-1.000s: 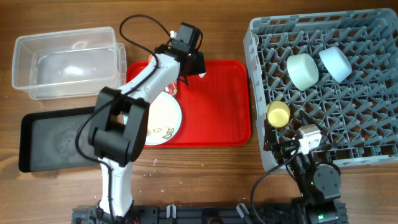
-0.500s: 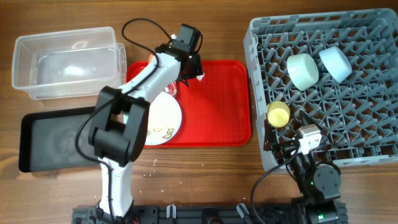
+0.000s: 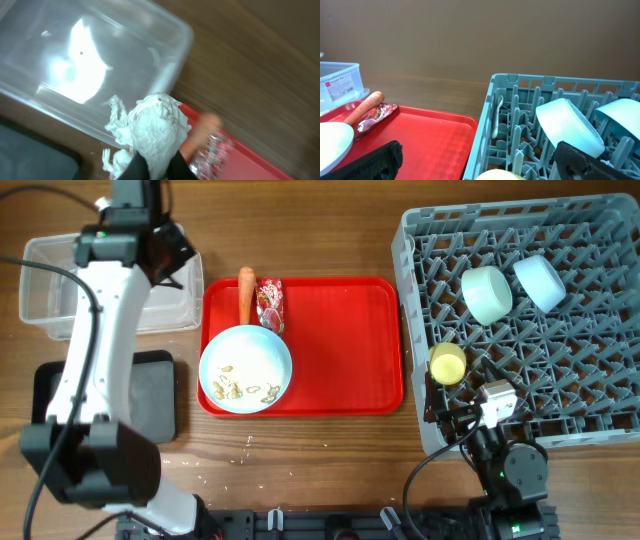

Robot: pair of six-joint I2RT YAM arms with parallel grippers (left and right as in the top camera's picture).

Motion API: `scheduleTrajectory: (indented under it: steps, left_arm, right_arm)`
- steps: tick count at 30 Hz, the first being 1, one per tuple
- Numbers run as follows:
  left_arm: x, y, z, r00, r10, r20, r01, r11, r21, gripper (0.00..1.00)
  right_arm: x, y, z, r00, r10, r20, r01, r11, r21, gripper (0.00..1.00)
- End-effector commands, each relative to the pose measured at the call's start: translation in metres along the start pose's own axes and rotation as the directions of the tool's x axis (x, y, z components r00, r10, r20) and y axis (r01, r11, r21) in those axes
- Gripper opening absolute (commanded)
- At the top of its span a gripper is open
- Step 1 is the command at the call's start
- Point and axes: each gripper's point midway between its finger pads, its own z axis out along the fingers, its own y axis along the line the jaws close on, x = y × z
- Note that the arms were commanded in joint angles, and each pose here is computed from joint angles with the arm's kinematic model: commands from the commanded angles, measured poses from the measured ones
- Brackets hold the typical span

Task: Sort waste into correct bins and load items into the dishwasher rack
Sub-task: 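Grasp the red wrapper with the left gripper and drop it in the clear bin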

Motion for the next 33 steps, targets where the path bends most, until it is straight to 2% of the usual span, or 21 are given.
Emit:
scheduleTrajectory:
  steps: [1, 2, 4, 6, 11, 13, 17, 20, 25, 30, 33]
  left_arm:
    - [0.001, 0.029, 0.041, 0.999, -0.010, -0.040, 0.006, 0.995, -0.103, 0.77]
    - [0.003, 0.028, 0.043, 0.998, -0.019, -0.055, 0.014, 0.996, -0.083, 0.80]
    - [0.011, 0.014, 0.042, 0.994, -0.020, -0.106, 0.020, 1.000, 0.000, 0.78]
    - [0.025, -0.013, 0.037, 0.987, 0.051, -0.154, -0.034, 0.993, 0.110, 0.76]
    - [0.072, -0.061, 0.023, 0.958, 0.201, -0.203, -0.166, 0.970, 0.177, 0.73]
    - [0.092, -0.077, 0.019, 0.943, 0.264, -0.204, -0.230, 0.957, 0.177, 0.71]
    - [0.126, -0.092, 0.031, 0.909, 0.378, -0.177, -0.370, 0.926, 0.076, 0.68]
    - [0.156, -0.089, 0.060, 0.914, 0.339, -0.223, -0.352, 0.936, -0.021, 0.68]
    - [0.180, -0.097, 0.099, 0.898, 0.339, -0.281, -0.355, 0.935, -0.006, 0.68]
    - [0.205, -0.108, 0.119, 0.864, 0.359, -0.353, -0.356, 0.931, 0.075, 0.66]
    - [0.211, -0.114, 0.122, 0.853, 0.380, -0.359, -0.368, 0.924, 0.105, 0.59]
  right_arm:
    - [-0.001, 0.002, 0.000, 1.000, 0.007, 0.006, -0.007, 1.000, -0.011, 1.00]
    - [-0.001, 0.002, 0.000, 1.000, 0.007, 0.006, -0.007, 1.000, -0.011, 1.00]
    - [-0.001, 0.002, 0.000, 1.000, 0.008, 0.006, -0.008, 1.000, -0.011, 1.00]
    - [-0.001, 0.002, 0.000, 1.000, 0.008, 0.006, -0.008, 1.000, -0.011, 1.00]
    - [-0.001, 0.002, 0.000, 1.000, 0.007, 0.006, -0.007, 1.000, -0.011, 1.00]
    - [-0.001, 0.002, 0.000, 1.000, 0.007, 0.006, -0.007, 1.000, -0.011, 1.00]
    - [-0.001, 0.002, 0.000, 1.000, 0.008, 0.006, -0.008, 1.000, -0.011, 1.00]
    - [-0.001, 0.002, 0.000, 1.000, 0.008, 0.006, -0.008, 1.000, -0.011, 1.00]
    - [-0.001, 0.002, 0.000, 1.000, 0.008, 0.006, -0.008, 1.000, -0.011, 1.00]
    - [-0.001, 0.002, 0.000, 1.000, 0.008, 0.006, -0.008, 1.000, -0.011, 1.00]
    - [-0.001, 0.002, 0.000, 1.000, 0.008, 0.006, -0.008, 1.000, -0.011, 1.00]
